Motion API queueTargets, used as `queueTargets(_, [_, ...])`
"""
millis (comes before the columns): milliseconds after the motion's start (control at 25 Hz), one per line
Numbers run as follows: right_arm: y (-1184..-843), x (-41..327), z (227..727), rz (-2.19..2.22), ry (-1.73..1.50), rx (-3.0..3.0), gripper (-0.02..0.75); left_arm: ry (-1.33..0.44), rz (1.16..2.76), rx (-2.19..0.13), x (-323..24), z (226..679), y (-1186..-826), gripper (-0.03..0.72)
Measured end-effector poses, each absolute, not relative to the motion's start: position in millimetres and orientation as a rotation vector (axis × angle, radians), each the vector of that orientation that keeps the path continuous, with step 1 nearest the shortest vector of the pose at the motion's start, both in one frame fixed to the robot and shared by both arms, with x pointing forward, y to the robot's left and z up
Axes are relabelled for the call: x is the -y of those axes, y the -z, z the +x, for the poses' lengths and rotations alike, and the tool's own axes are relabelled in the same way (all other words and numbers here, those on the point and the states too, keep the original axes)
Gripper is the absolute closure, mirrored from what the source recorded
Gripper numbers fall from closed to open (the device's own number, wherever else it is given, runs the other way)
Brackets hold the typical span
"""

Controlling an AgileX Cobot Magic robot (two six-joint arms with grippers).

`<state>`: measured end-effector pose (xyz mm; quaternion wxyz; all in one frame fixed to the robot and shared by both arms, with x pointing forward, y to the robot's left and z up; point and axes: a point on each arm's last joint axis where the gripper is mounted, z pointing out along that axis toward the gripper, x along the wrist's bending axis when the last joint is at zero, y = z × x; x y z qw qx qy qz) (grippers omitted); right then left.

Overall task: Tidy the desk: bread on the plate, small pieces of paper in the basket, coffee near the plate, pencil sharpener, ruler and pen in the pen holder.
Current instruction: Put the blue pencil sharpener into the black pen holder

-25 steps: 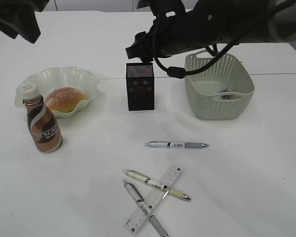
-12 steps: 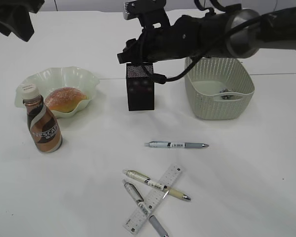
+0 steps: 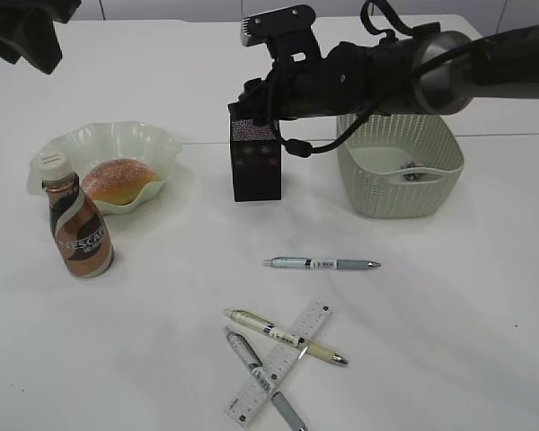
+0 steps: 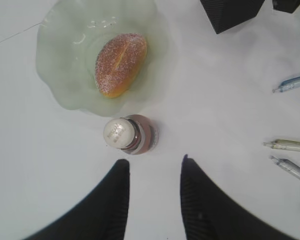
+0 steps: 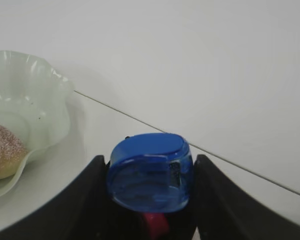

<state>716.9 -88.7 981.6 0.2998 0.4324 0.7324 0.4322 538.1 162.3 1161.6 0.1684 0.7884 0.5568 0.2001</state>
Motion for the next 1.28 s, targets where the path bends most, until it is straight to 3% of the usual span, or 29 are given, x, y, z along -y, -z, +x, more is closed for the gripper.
queueTargets(1280, [-957.3,85.9,727.7,1.221,-1.164,-1.925,0.365,-0.609,2.247,-1.579,-164.2,539.4,-1162.4,0.435])
